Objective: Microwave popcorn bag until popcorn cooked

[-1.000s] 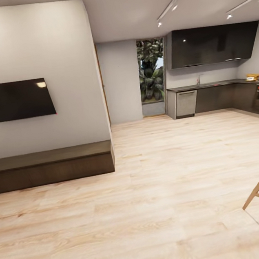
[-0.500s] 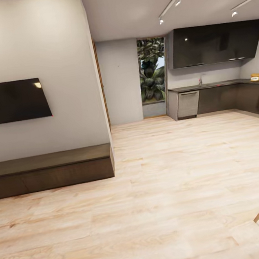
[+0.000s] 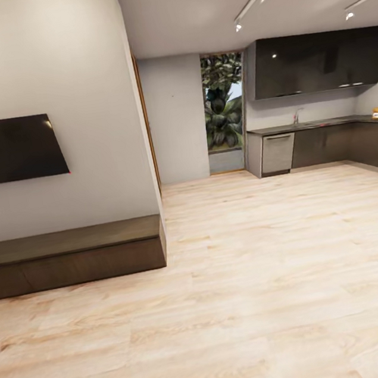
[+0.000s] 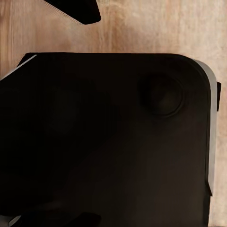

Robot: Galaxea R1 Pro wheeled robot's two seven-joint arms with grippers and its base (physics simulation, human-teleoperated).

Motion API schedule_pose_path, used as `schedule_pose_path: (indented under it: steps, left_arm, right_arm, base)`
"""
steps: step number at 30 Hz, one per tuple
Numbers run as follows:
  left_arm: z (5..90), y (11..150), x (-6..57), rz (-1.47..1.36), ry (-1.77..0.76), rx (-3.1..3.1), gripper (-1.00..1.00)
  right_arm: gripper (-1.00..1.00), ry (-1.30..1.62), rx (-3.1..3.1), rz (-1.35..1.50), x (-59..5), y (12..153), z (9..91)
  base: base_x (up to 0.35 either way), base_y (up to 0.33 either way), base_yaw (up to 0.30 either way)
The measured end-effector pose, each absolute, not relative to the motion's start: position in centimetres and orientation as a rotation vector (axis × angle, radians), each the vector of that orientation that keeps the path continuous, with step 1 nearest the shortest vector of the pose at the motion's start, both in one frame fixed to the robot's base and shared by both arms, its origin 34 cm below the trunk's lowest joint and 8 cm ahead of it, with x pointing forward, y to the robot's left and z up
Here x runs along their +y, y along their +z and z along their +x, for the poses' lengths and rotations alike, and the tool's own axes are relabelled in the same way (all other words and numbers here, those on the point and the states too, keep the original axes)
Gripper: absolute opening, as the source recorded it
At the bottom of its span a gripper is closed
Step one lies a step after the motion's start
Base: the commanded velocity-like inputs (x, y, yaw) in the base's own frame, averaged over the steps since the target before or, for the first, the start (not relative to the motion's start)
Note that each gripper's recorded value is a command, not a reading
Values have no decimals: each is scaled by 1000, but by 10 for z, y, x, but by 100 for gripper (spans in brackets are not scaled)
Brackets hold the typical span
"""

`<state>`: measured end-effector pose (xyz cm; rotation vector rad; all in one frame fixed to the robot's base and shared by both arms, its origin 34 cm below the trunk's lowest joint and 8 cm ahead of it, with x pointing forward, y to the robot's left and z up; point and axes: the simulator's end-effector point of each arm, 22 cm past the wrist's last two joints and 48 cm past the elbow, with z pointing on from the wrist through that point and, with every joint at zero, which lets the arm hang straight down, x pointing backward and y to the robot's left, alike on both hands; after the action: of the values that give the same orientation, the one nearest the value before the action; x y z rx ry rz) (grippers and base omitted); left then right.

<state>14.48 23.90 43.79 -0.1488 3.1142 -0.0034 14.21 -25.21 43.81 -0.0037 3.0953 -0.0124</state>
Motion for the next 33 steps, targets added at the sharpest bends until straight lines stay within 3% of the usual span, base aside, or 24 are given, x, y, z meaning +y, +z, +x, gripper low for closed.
schedule_pose_path:
  steps: [33]
  left_arm:
    - [145,438,239,-149,-3,3114,100]
  right_arm:
    - [100,-13,3096,3,-252,438,142]
  base:
    - [326,0,-231]
